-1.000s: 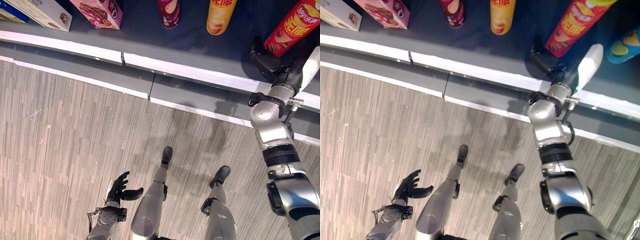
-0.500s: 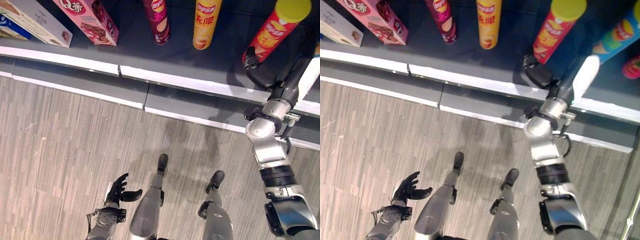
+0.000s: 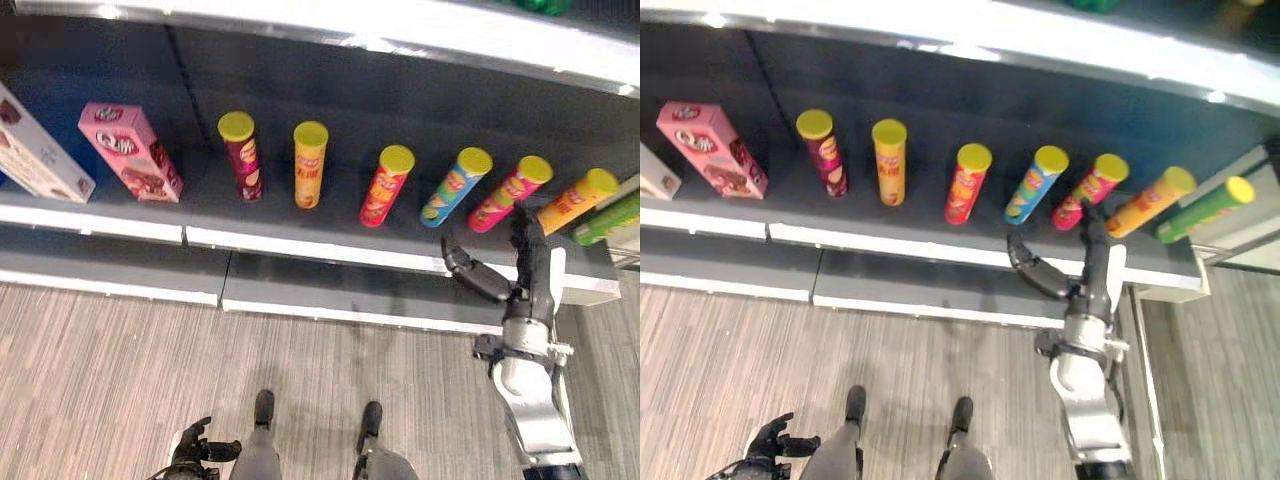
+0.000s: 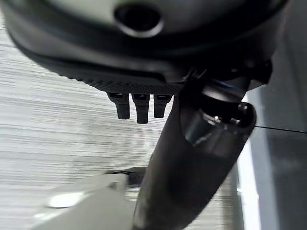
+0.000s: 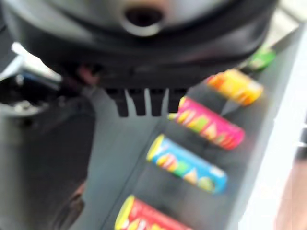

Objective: Put the goods on the table back onto the shelves and tidy them up.

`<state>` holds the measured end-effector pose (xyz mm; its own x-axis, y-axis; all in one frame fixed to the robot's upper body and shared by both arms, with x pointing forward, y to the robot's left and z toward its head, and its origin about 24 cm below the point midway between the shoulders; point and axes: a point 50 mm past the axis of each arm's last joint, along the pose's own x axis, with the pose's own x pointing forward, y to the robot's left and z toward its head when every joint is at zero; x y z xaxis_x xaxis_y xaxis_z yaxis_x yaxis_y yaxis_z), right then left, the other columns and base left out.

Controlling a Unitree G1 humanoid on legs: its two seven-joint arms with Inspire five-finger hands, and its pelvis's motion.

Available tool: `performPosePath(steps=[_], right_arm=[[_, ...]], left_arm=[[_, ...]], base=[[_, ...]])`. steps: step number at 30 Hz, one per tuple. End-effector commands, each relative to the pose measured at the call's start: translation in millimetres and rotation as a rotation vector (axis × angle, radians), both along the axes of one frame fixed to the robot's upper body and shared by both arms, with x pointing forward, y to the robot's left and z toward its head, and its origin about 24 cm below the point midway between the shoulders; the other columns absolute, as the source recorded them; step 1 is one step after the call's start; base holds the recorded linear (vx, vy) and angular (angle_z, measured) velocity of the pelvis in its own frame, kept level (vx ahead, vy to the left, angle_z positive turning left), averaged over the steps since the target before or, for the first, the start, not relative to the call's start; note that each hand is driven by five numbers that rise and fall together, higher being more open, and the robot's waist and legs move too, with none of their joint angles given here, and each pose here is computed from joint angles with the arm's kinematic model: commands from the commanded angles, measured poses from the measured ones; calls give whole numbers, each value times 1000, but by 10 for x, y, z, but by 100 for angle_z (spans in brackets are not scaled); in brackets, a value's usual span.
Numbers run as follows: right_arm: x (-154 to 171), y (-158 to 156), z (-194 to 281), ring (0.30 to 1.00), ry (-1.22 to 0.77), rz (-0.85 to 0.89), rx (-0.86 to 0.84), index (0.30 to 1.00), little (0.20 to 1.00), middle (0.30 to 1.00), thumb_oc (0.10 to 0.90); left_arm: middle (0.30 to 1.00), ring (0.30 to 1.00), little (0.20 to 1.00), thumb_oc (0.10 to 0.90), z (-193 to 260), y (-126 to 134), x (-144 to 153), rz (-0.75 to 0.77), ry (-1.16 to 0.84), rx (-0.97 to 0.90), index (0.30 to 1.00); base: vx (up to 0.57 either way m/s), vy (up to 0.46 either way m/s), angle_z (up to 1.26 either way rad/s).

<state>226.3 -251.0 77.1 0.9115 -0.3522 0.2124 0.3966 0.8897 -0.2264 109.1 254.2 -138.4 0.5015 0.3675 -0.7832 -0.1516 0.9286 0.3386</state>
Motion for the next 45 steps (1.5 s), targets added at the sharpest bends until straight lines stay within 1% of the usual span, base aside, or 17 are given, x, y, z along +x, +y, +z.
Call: performPosePath(steps=[1,4,6,9,15,16,21,25,27,33,34,38,40,42,43,44,45], right_arm=[[63,-147,723,900,-350,38,-38,900,900,900,800],[58,-205,790,900,-386,-4,-41,900,900,900,800],[23,-305,887,900,-430,-85,-81,900,900,900,800],[30,-336,1041,900,-486,-123,-131,900,900,900,800],[25,-428,1177,900,-489,-175,-242,900,900,900,800],[-65,-536,1329,900,-531,-211,-294,900,900,900,800],[-135,-584,1547,900,-610,-213,-347,900,900,900,800],[-56,-515,1620,900,-600,-151,-385,900,900,900,800],[-9,-452,1673,900,-618,-106,-390,900,900,900,800],[87,-389,1707,900,-631,-80,-386,900,900,900,800],[89,-345,1736,900,-638,-62,-409,900,900,900,800],[136,-299,1790,900,-642,-61,-458,900,900,900,800],[138,-286,1827,900,-659,-86,-473,900,900,900,800],[144,-295,1829,900,-676,-99,-446,900,900,900,800],[135,-323,1808,900,-667,-110,-438,900,900,900,800],[114,-446,1807,900,-651,-166,-433,900,900,900,800],[89,-575,1748,900,-621,-245,-433,900,900,900,800]], left_arm=[[900,900,900,800,92,100,116,-56,-59,30,900],[900,900,900,800,136,124,202,-60,-89,39,900],[900,900,900,800,206,152,310,-91,-129,58,900],[900,900,900,800,269,192,370,-86,-163,63,900],[900,900,900,800,277,246,322,-79,-155,64,900],[900,900,900,800,248,239,256,-64,-145,40,900],[900,900,900,800,242,152,283,-75,-165,-4,900],[900,900,900,800,255,94,322,-64,-197,-33,900],[900,900,900,800,219,12,292,-70,-193,-59,900],[900,900,900,800,144,-132,263,-148,-148,-85,900],[900,900,900,800,106,-163,209,-152,-122,-91,900],[900,900,900,800,26,-113,40,-115,-54,-83,900],[900,900,900,800,60,-36,73,-95,-66,-62,900],[900,900,900,800,82,-7,110,-100,-74,-48,900],[900,900,900,800,115,17,150,-99,-96,-42,900],[900,900,900,800,145,14,236,-114,-119,-32,900],[900,900,900,800,143,47,235,-114,-105,-11,900]], base=[[-75,155,-56],[-88,83,-73],[-97,8,-108],[-96,-113,-96],[17,-263,-99],[164,-672,-63],[97,-439,-51],[27,-241,-77],[190,-224,-125],[293,-89,-114],[557,73,-42],[447,150,-67],[231,103,-60],[147,-39,37],[417,-454,122],[517,-629,118],[399,-646,83]])
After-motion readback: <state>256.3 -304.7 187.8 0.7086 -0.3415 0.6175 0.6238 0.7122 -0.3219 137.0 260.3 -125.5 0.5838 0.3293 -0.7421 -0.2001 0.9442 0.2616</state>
